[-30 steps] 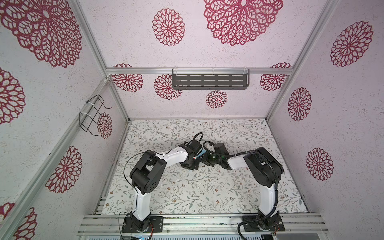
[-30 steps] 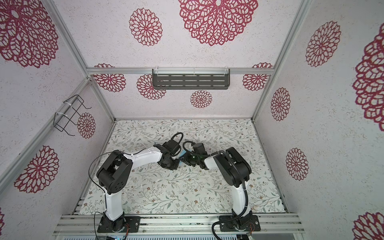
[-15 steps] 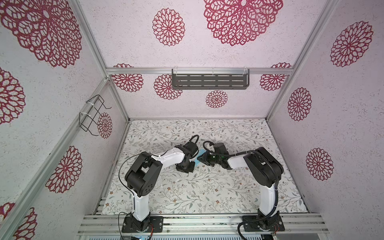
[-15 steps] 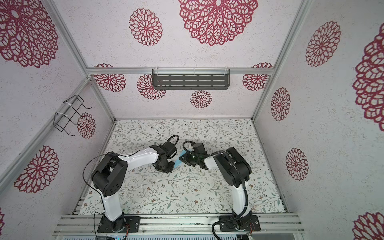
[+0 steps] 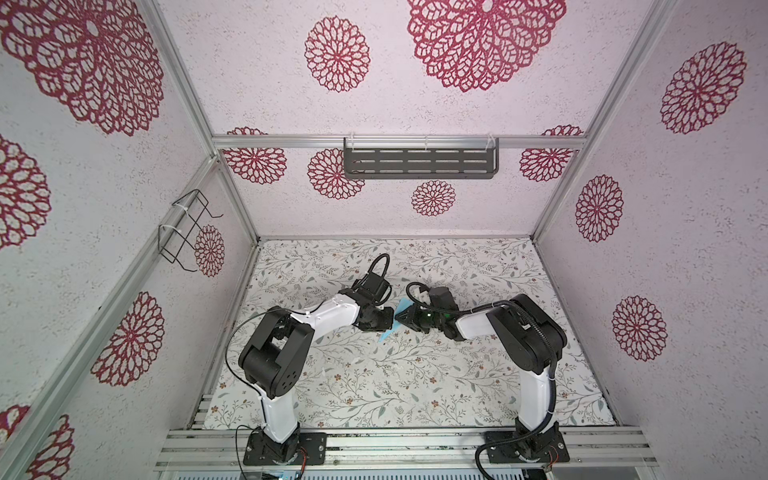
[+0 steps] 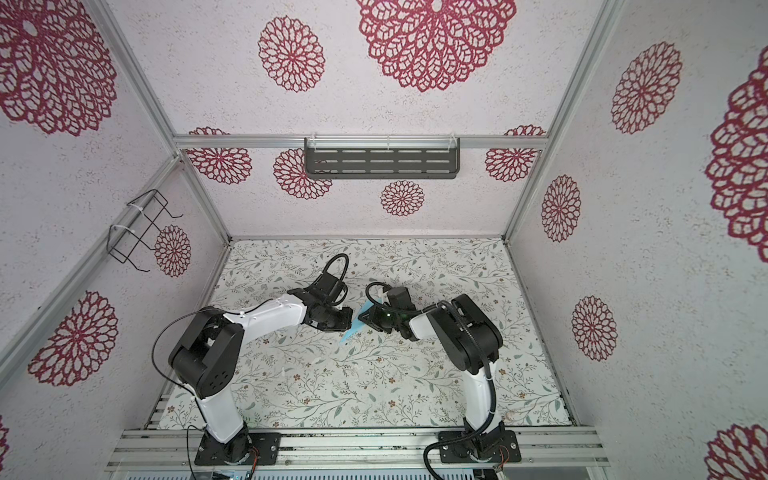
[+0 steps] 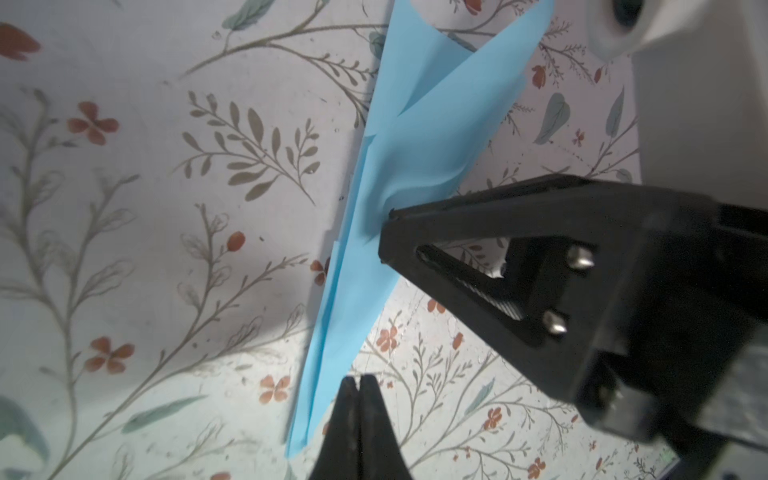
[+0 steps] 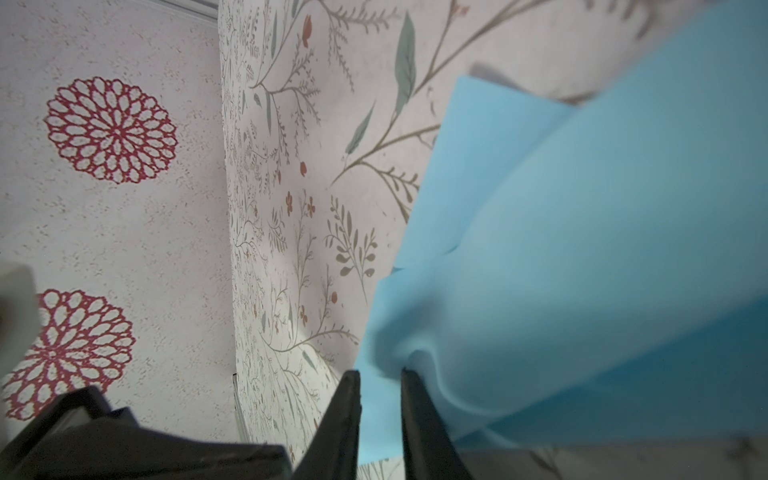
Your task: Fold a paper plane with a square sheet of paper (pick it up from the middle)
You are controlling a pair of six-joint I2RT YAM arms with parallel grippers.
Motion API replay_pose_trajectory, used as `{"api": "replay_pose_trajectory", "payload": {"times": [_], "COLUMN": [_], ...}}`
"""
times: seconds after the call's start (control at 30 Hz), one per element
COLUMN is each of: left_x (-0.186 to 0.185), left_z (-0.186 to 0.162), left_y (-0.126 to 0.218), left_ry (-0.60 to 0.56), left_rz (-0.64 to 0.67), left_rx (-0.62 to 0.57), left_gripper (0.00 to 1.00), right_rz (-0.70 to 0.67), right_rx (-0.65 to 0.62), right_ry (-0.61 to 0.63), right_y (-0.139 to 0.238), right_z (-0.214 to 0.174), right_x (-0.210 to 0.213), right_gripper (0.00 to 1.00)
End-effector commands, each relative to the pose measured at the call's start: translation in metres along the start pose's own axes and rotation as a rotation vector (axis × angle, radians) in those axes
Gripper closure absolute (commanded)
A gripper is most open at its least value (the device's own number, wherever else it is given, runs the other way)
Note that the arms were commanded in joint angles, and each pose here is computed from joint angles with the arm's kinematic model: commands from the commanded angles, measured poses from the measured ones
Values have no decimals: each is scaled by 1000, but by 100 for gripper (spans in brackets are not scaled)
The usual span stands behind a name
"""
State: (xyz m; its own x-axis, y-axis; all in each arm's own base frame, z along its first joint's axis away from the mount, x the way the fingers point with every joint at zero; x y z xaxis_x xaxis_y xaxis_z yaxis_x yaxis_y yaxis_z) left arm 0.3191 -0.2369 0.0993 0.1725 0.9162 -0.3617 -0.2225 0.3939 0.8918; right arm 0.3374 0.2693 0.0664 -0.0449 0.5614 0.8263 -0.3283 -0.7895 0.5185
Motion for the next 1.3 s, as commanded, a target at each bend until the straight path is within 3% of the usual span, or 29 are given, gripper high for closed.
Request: {"api": "replay_pose_trajectory", "payload": {"times": [0.0, 0.23, 0.43, 0.57, 0.87, 1.27], "left_x": [0, 12, 22, 25, 30, 33], "left_z": [10, 7, -9, -15, -21, -27], "left_y": [-11, -23, -38, -40, -42, -43], "left_ry": [19, 33, 46, 45, 36, 31], "left_rz": [-28, 9, 43, 55, 97, 116], "left_rx": [-17, 7, 86, 110, 131, 148], "left_gripper": [99, 100, 100, 100, 100, 100], "right_rz": [-99, -47, 80, 70, 51, -83], "right_rx": [19, 5, -27, -2, 9, -137], "right_ry": [-22, 21, 120, 143, 97, -105], "right_y": [3, 8, 16, 10, -5, 37], "right_z": [-9, -5, 0, -9, -15, 2], "right_x": [-29, -19, 8, 12, 5, -71], "right_gripper": [78, 80, 83, 84, 87, 92]}}
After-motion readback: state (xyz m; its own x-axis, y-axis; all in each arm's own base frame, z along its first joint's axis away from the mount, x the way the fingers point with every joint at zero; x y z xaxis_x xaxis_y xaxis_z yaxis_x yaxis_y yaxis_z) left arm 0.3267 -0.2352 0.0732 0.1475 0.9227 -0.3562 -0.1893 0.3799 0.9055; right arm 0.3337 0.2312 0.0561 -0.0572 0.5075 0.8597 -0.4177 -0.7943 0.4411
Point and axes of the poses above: each gripper's point midway between its finger pads, its own y axis back along the fingers, its own x axis along the line the jaws close on, z = x × y, the point moved 7 cm from there along y, back along the fingers
